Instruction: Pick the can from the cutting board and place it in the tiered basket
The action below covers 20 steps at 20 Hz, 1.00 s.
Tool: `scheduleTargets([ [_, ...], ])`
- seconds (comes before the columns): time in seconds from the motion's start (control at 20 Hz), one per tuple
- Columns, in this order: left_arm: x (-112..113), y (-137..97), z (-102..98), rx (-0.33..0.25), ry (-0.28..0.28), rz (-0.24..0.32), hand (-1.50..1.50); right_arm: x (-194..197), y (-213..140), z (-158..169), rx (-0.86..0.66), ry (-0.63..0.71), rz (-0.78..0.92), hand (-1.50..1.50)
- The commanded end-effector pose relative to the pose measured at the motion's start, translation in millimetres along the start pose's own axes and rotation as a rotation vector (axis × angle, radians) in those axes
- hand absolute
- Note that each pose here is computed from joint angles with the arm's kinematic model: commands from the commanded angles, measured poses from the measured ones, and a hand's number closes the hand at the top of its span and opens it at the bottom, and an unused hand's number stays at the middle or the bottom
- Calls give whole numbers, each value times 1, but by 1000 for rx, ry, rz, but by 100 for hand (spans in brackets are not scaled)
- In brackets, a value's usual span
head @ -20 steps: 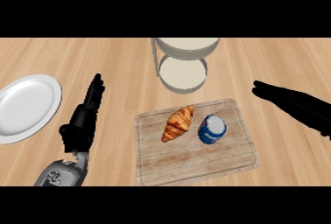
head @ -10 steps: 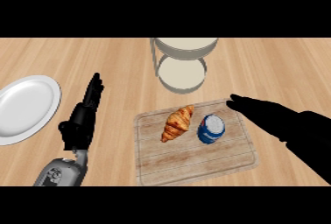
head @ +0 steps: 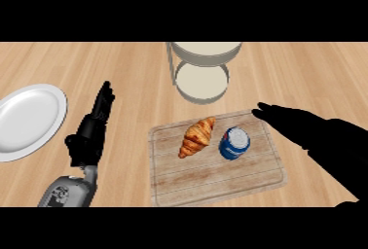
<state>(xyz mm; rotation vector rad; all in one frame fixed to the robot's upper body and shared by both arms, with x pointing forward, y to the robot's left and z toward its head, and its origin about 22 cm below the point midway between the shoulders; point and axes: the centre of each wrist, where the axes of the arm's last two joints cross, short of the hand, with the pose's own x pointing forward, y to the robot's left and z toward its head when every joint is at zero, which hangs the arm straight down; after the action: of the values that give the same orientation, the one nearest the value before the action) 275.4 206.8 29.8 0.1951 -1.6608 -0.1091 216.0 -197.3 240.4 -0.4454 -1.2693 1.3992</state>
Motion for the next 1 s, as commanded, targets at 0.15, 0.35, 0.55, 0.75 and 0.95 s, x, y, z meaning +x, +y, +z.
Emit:
scheduleTargets([
  [0.15, -10, -1, -16, -1, 2, 10, 0, 8, 18, -8, 39, 65, 106, -150],
  [0.35, 6, 4, -17, 0, 21, 12, 0, 4, 15, -3, 19, -2, 191, -150],
  [0.55, -6, -7, 3, -2, -30, -6, 0, 25, 29, -7, -24, -3, 209, -150],
  [0.75, -1, 12, 2, 11, -10, -10, 0, -17, 29, -34, -36, 82, 212, -150],
  [0.95, 8, -8, 11, 21, -3, -4, 0, -33, 29, -40, -49, 123, 181, -150],
])
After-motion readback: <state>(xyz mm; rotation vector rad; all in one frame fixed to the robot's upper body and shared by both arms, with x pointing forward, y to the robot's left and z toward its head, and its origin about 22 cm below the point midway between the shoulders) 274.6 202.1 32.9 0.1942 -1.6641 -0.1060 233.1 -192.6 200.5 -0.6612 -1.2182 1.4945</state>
